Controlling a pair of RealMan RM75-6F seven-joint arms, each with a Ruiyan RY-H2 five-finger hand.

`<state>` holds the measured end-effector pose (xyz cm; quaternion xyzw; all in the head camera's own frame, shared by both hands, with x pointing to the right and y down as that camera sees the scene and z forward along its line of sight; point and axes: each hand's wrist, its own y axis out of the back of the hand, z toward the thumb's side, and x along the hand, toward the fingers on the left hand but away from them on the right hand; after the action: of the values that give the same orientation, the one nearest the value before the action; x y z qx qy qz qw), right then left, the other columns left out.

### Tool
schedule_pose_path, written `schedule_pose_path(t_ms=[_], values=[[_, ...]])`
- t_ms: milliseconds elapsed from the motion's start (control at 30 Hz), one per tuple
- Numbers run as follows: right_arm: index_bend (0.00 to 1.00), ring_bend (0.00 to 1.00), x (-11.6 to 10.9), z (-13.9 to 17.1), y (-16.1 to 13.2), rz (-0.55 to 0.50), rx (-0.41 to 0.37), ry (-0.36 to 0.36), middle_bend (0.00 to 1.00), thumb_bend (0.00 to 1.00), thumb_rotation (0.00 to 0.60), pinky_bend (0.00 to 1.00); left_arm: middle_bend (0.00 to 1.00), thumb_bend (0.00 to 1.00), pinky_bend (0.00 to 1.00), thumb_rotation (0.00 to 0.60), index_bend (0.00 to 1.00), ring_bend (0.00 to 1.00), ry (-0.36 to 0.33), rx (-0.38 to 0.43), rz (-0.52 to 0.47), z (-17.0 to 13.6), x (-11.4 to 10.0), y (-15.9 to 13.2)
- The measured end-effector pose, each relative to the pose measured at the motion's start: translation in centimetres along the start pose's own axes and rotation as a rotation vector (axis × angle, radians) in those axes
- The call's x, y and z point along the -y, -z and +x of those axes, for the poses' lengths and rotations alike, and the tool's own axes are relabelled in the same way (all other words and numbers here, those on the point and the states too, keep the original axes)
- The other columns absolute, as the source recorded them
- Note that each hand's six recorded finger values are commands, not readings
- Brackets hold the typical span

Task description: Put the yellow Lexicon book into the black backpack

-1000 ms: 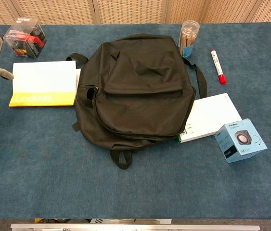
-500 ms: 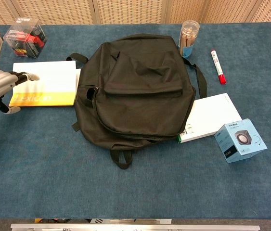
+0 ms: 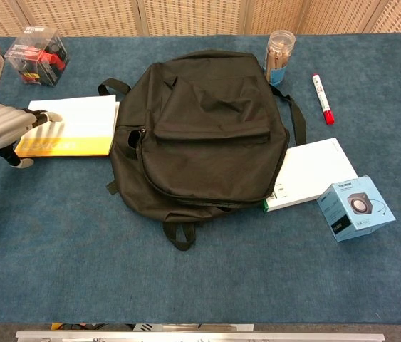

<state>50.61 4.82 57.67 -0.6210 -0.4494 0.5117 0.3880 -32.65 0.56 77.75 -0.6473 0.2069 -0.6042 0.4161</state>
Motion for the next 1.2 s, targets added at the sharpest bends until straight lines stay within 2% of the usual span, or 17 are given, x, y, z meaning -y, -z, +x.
schedule_pose_path(t_ms=[467,900,1200], values=[[0.49,0.33,-0.2,0.3,0.6,-0.003,0.014,0.005,0.46,0.26,0.6,0.42,0.17,0.22,0.29,0.6,0.14,0.18,-0.013,-0.018,-0.02,1.0,0.3,0.1],[0.49,0.33,-0.3,0.7,0.9,-0.007,0.025,0.013,0.46,0.26,0.6,0.42,0.22,0.22,0.29,0.6,0.19,0.21,-0.024,-0.023,-0.118,1.5,0.4,0.1],[0.49,0.33,-0.3,1.0,1.1,-0.011,0.032,0.014,0.46,0.26,0.6,0.42,0.29,0.22,0.3,0.6,0.26,0.26,-0.095,-0.029,-0.193,1.8,-0.6,0.4]])
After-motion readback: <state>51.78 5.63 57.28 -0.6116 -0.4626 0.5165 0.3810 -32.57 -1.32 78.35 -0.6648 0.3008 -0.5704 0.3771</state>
